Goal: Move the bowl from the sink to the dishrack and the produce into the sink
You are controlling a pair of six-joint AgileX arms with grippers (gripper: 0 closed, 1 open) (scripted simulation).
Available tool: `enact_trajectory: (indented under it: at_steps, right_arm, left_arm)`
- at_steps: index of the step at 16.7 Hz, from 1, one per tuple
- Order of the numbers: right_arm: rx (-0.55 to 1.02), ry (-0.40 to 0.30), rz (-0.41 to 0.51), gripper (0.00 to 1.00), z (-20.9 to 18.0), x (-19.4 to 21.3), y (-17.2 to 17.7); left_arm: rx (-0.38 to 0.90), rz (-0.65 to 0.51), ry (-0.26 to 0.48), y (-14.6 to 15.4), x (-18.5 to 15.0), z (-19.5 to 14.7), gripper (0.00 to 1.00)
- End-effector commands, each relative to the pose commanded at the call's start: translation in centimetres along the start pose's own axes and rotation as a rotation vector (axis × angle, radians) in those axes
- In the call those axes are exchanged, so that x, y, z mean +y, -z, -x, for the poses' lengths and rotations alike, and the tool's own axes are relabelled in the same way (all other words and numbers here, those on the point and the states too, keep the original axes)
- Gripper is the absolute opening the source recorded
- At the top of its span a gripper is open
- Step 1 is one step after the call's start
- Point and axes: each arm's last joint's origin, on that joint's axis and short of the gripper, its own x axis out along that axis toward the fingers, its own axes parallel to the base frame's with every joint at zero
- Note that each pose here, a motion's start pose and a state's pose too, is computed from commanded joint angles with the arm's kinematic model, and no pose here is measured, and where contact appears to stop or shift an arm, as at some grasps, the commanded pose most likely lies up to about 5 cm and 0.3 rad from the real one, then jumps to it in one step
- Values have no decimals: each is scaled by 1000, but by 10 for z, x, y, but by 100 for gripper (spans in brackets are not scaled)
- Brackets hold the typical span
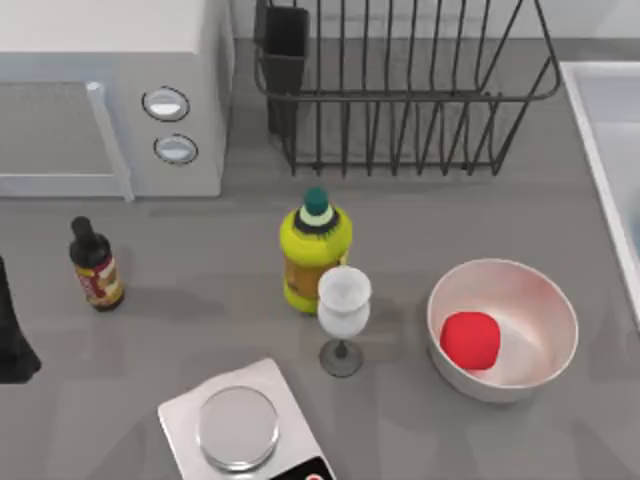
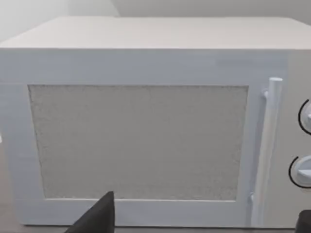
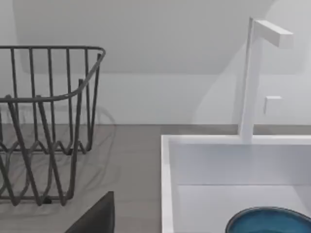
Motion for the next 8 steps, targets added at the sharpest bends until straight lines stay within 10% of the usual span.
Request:
enact_trajectory:
  at_steps: [8]
  right_arm:
    - [121,43,27,100,-6,-4,-34]
  left_arm:
    - [0,0,0,0,0,0,100]
